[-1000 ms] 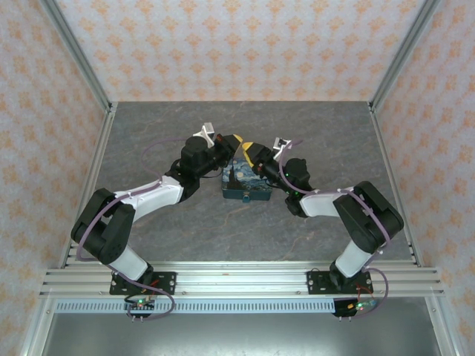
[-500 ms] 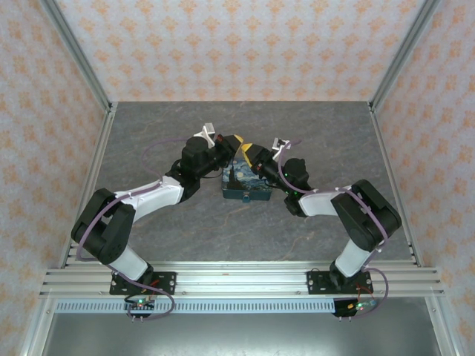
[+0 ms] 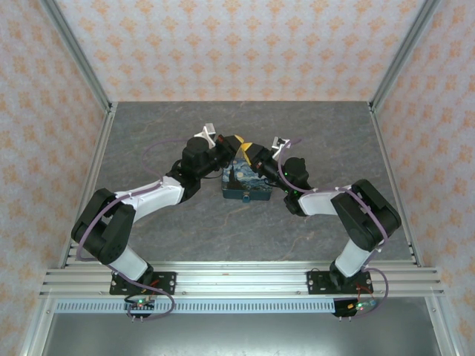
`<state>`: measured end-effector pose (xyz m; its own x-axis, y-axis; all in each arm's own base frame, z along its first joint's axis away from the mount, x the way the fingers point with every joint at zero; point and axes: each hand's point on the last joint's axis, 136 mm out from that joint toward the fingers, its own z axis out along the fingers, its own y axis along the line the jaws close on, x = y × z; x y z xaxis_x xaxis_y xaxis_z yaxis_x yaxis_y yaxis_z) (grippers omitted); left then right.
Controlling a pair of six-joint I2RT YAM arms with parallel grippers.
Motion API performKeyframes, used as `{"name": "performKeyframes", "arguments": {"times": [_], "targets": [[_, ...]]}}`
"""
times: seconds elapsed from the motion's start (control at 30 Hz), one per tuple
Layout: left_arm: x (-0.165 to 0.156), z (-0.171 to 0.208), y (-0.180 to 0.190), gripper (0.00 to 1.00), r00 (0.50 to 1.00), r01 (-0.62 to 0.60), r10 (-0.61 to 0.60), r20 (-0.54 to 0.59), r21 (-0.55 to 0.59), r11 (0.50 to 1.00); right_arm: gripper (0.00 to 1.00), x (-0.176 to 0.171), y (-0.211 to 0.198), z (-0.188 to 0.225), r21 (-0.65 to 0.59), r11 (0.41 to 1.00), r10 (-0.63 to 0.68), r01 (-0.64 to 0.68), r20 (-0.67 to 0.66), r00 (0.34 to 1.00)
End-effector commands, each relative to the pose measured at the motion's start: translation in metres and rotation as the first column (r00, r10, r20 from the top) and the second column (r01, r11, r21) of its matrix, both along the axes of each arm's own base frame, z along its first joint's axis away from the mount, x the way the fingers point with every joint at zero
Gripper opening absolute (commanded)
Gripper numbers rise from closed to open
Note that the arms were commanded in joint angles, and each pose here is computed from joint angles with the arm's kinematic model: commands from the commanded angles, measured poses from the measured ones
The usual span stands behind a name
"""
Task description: Unlock the padlock with the key
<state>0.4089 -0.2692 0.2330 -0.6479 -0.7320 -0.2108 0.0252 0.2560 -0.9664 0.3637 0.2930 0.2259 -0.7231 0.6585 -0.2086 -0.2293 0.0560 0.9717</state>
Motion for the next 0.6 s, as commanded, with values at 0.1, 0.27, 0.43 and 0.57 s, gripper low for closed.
{"name": "performKeyframes", "arguments": {"times": [0.1, 0.27, 0.43, 0.57], "targets": [[-0.003, 0.013, 0.0, 0.0, 0.999, -0.008, 0.009, 0.039, -0.033, 0.999, 0.19, 0.005, -0.002, 0.016, 0.04, 0.999, -0.024, 0.022, 0.041, 0.999], [-0.003, 0.011, 0.002, 0.0, 0.999, -0.017, 0.019, 0.038, -0.033, 0.999, 0.07, 0.006, -0.007, 0.014, 0.044, 0.998, -0.039, 0.037, 0.031, 0.999], [-0.003, 0.01, 0.004, 0.0, 0.999, -0.025, 0.026, 0.039, -0.034, 0.999, 0.0, 0.007, -0.011, 0.011, 0.047, 0.998, -0.049, 0.048, 0.022, 0.999], [-0.003, 0.011, 0.004, 0.0, 0.999, -0.029, 0.03, 0.039, -0.034, 0.999, 0.0, 0.007, -0.013, 0.008, 0.048, 0.997, -0.054, 0.053, 0.014, 0.998]]}}
